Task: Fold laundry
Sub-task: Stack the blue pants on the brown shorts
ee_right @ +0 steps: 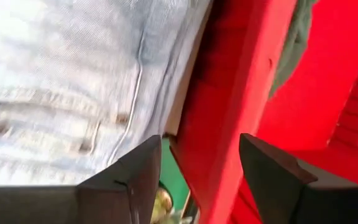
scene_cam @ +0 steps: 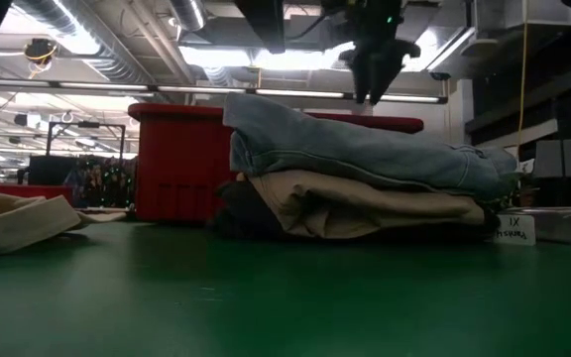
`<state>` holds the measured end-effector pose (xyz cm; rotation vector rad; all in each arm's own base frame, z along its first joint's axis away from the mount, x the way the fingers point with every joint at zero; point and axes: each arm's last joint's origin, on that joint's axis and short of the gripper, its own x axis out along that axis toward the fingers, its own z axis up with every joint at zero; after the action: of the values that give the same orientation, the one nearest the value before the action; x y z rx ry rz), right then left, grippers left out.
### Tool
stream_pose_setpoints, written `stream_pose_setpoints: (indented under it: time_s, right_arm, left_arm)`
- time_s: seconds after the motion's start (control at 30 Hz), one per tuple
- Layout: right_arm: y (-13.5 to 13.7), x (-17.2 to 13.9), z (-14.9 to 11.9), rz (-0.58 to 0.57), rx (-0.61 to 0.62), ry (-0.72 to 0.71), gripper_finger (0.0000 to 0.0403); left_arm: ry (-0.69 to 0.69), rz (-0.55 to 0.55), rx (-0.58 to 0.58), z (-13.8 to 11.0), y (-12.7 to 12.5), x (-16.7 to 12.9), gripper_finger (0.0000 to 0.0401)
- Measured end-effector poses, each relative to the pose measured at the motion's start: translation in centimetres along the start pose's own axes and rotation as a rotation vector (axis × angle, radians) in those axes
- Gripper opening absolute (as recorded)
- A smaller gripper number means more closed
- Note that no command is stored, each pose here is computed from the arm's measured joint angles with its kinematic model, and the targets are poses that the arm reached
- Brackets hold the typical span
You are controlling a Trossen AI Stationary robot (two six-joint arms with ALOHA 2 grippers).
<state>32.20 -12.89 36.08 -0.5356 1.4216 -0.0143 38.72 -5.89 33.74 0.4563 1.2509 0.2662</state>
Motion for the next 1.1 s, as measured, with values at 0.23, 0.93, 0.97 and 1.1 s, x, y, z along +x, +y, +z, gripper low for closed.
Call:
stream_pose_setpoints:
  time_s: [0.23,0.93,0.97,1.1]
  right_arm:
    - [0.6,-4.1,-2.1,-0.014,0.059,-0.022,0.0216]
    - [9.0,2.4,-5.0,-0.077,0.138,-0.131,0.0216]
    - [9.2,3.3,-5.0,-0.080,0.146,-0.136,0.0216]
    - [10.0,6.4,-5.1,-0.102,0.173,-0.150,0.0216]
  left_arm:
    - [-0.001,0.084,-0.046,-0.6,2.5,-0.3,0.0190]
    - [0.043,0.137,-0.246,-1.9,7.8,10.7,0.0170]
    - [0.053,0.136,-0.250,-2.2,7.7,11.4,0.0165]
    - [0.062,0.088,-0.274,-3.1,7.4,13.8,0.0145]
